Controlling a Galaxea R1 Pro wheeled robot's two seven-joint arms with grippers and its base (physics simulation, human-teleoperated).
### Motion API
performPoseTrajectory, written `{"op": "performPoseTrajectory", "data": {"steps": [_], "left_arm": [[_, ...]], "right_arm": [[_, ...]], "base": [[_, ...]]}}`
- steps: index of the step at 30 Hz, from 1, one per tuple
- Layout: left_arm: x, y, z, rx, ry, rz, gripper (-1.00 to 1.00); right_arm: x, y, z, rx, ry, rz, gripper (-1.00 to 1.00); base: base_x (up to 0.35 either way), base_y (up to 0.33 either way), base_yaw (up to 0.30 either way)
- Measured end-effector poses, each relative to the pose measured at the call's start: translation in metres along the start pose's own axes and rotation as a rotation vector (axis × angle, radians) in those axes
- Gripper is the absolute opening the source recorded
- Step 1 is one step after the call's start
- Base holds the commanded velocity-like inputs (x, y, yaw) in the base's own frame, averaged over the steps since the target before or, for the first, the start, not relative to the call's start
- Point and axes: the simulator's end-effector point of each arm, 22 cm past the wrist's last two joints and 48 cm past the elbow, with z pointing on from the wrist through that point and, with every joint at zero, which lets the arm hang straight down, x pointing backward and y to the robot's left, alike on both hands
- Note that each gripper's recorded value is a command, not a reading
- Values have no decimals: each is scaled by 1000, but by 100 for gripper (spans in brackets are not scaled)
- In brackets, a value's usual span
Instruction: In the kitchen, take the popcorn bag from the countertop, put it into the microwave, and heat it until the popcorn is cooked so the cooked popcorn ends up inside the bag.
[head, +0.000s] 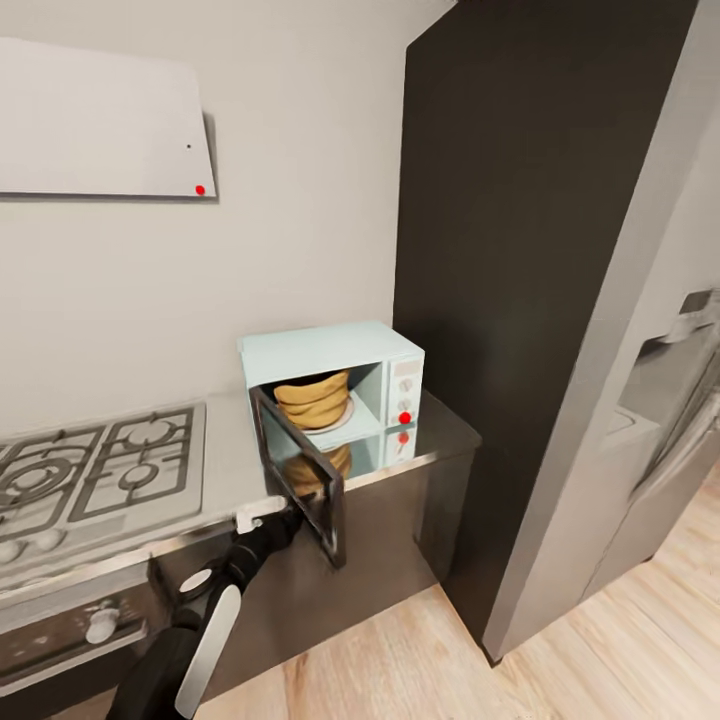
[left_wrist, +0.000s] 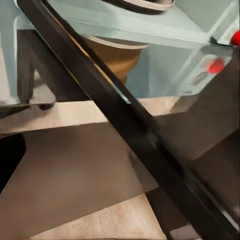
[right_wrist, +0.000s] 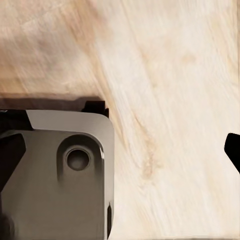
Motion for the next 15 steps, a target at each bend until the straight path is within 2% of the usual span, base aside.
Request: {"op": "performPoseTrajectory", "data": {"steps": [13, 15], "left_arm": [[-3, -3, -2, 1, -7, 2, 100], [-4, 1, -2, -23, -8, -3, 100]], "right_arm": [[-3, -3, -1, 3, -7, 2, 100], [-3, -3, -1, 4, -9, 2, 100]], "base": [[0, 0, -273], [0, 0, -273]]}}
